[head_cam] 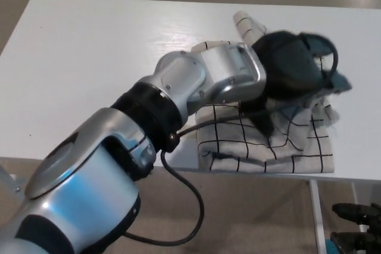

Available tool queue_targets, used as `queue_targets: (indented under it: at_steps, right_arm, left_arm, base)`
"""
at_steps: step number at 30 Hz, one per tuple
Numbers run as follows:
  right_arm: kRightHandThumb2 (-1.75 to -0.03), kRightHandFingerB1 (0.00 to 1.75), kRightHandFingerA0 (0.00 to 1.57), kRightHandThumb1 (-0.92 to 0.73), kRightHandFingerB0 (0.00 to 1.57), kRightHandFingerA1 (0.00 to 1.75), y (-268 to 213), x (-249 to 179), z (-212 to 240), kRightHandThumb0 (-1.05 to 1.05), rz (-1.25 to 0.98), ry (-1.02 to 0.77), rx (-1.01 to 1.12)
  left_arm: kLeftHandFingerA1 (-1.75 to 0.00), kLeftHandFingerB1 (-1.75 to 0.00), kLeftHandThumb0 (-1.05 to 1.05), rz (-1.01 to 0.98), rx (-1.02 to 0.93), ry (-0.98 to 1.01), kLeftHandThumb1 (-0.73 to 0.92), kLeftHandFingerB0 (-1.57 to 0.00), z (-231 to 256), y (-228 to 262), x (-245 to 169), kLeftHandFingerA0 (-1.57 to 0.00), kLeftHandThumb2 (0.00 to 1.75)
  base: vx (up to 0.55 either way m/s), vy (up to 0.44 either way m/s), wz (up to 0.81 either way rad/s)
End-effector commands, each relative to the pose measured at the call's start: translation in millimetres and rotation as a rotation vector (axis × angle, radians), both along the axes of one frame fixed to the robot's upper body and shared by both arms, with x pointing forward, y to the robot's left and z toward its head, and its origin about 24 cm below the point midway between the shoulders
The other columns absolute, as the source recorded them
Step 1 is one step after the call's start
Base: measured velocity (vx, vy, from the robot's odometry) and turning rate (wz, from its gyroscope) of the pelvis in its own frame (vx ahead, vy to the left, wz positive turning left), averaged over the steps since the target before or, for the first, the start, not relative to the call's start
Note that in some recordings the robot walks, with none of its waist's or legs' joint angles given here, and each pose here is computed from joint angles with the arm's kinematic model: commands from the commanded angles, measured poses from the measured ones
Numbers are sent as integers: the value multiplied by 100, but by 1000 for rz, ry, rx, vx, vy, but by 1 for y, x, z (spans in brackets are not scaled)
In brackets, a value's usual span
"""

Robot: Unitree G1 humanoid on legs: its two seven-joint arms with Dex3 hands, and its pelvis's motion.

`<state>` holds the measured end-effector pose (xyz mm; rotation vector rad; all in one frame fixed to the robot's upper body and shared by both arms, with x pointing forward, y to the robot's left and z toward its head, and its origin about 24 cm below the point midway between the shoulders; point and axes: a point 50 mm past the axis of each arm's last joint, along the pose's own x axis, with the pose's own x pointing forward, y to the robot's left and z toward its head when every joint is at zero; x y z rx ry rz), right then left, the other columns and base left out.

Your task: Use the left hand to fold a white towel with checkered patterns in half.

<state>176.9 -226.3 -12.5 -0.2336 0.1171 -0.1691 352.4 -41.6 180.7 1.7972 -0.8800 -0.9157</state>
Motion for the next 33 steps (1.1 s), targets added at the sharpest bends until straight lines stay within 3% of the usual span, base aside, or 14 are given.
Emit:
queue_targets:
  at_steps: [1, 2, 6, 7, 16, 17, 18, 19, 22, 24, 25, 30, 32, 33]
  right_arm:
    - [-57, 53, 91, -52, 89, 67, -7, 1, -4, -47, 27, -23, -4]
    - [-57, 53, 91, -52, 89, 65, -7, 1, -4, -47, 31, -23, 2]
    - [-57, 54, 90, -51, 90, 65, -6, 0, -4, -45, 46, -22, 15]
    - [-57, 54, 90, -51, 91, 65, -5, -1, -5, -45, 47, -18, 18]
    - [-56, 55, 91, -51, 91, 65, -4, -1, -7, -45, 60, -7, 3]
    - [-56, 55, 90, -51, 91, 65, -4, -1, -7, -45, 61, -7, 1]
    - [-56, 55, 90, -51, 91, 65, -4, -1, -7, -45, 61, -7, -1]
    - [-56, 55, 90, -51, 91, 65, -5, 0, -7, -44, 65, -10, -3]
    - [-56, 55, 90, -51, 92, 64, -6, 2, -6, -45, 70, -14, -8]
    - [-56, 55, 90, -51, 92, 64, -6, 2, -6, -45, 68, -10, -4]
    - [-56, 55, 89, -51, 92, 64, -6, 3, -7, -45, 63, -3, 5]
    - [-56, 55, 86, -52, 90, 64, -8, -5, -11, -47, 26, 4, 40]
    - [-56, 53, 77, -52, 73, 66, -9, -12, -15, -47, 4, 11, 74]
    - [-56, 53, 77, -52, 73, 66, -9, -12, -15, -47, 4, 11, 74]
  left_arm:
    - [-9, -25, -98, 20, -323, 261, 60, 0, 121, -18, -15, 0, 67]
    - [-2, -22, -86, -6, -341, 233, 47, -2, 130, -21, -19, 0, 93]
    - [-2, -25, -86, -56, -338, 158, 47, -4, 149, -29, -33, -3, 95]
    - [-7, -28, -101, -62, -329, 158, 50, -7, 148, -29, -35, 0, 83]
    - [-10, -28, -100, -72, -320, 189, 49, -7, 145, -17, -40, 0, 80]
    - [-16, -29, -98, -77, -330, 184, 65, -5, 148, -14, -41, 0, 61]
    - [-16, -29, -98, -79, -336, 181, 65, -5, 150, -12, -41, 0, 61]
    - [-17, -28, -101, -83, -358, 175, 60, -5, 156, -7, -41, 0, 74]
    - [-14, -28, -103, -97, -428, 189, 59, -4, 176, 12, -44, 0, 74]
    - [-14, -30, -98, -101, -476, 207, 68, -5, 188, 27, -46, 0, 62]
    - [-5, -28, -86, -103, -523, 234, 50, -4, 197, 41, -49, -4, 97]
    - [-7, -30, -86, -120, -646, 281, 52, -6, 196, 89, -57, -5, 96]
    - [-11, -30, -84, -107, -695, 284, 52, -5, 190, 129, -68, -4, 94]
    - [-11, -30, -84, -107, -695, 284, 52, -5, 190, 129, -68, -4, 94]
  base:
    - [0, 0, 0]
    - [0, 0, 0]
    - [0, 0, 0]
    - [0, 0, 0]
    - [0, 0, 0]
    - [0, 0, 0]
    - [0, 0, 0]
    - [0, 0, 0]
    - [0, 0, 0]
    - [0, 0, 0]
    - [0, 0, 0]
    - [0, 0, 0]
    - [0, 0, 0]
    - [0, 0, 0]
